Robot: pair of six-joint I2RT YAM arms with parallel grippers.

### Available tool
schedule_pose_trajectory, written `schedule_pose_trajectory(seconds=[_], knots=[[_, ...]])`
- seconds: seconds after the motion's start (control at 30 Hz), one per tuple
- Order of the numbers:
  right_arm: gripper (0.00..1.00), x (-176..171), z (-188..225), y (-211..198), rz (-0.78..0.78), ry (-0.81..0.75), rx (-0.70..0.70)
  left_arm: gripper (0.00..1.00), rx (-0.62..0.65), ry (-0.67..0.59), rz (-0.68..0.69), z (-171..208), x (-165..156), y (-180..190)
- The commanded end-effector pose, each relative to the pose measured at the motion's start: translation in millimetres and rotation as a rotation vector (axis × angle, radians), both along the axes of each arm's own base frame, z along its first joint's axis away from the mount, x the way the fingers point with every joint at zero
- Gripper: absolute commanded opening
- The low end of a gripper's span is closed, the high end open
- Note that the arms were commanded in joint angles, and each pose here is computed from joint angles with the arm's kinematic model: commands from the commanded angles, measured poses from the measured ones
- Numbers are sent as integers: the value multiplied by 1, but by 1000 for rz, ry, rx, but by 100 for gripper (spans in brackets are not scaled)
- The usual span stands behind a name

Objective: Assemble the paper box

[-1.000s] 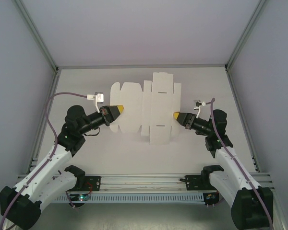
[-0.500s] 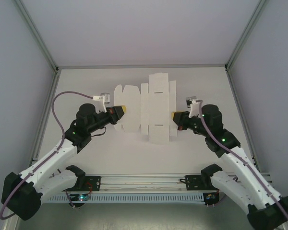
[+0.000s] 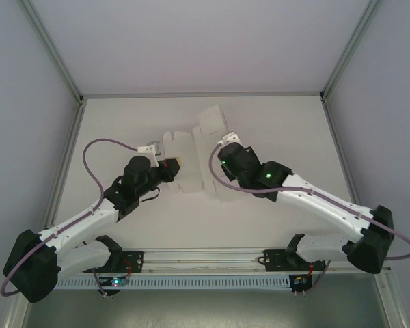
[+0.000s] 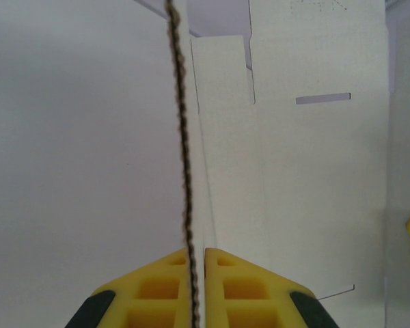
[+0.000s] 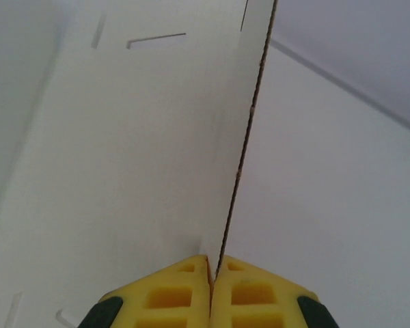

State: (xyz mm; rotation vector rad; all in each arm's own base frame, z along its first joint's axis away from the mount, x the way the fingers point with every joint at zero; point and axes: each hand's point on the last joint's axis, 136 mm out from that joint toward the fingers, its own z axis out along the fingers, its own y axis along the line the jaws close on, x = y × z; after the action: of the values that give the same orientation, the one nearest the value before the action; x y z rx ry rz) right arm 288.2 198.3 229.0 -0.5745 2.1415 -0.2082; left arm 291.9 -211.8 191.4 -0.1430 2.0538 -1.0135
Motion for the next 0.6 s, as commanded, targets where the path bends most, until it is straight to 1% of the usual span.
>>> schedule_pose_trajectory(seconds=[0.0, 0.07, 0.1, 0.13, 0.17, 0.23, 0.3, 0.33, 0.43, 0.53, 0.57], knots=[[0, 23, 46, -18, -80, -217, -270, 2, 28, 70, -12, -25, -15, -1], [0, 31, 53, -15, -82, -274, -414, 2, 31, 84, 3, -32, -17, 2], [0, 34, 55, -12, -82, -295, -464, 2, 33, 92, 13, -35, -17, 3], [0, 38, 56, -8, -67, -303, -492, 5, 36, 103, 24, -38, -17, 5], [0, 40, 54, 0, -14, -299, -501, 7, 40, 112, 28, -42, -18, 6], [0, 40, 53, 18, 95, -303, -457, 9, 44, 134, 40, -49, -20, 9], [0, 35, 53, 34, 206, -305, -389, 19, 64, 160, 59, -57, -24, 15], [0, 31, 53, 41, 262, -303, -368, 23, 78, 169, 72, -60, -25, 19], [0, 19, 53, 54, 407, -289, -307, 48, 131, 199, 112, -70, -31, 32], [0, 3, 46, 61, 560, -236, -281, 62, 154, 195, 118, -71, -39, 41], [0, 0, 44, 61, 592, -228, -292, 70, 156, 190, 119, -69, -42, 43]])
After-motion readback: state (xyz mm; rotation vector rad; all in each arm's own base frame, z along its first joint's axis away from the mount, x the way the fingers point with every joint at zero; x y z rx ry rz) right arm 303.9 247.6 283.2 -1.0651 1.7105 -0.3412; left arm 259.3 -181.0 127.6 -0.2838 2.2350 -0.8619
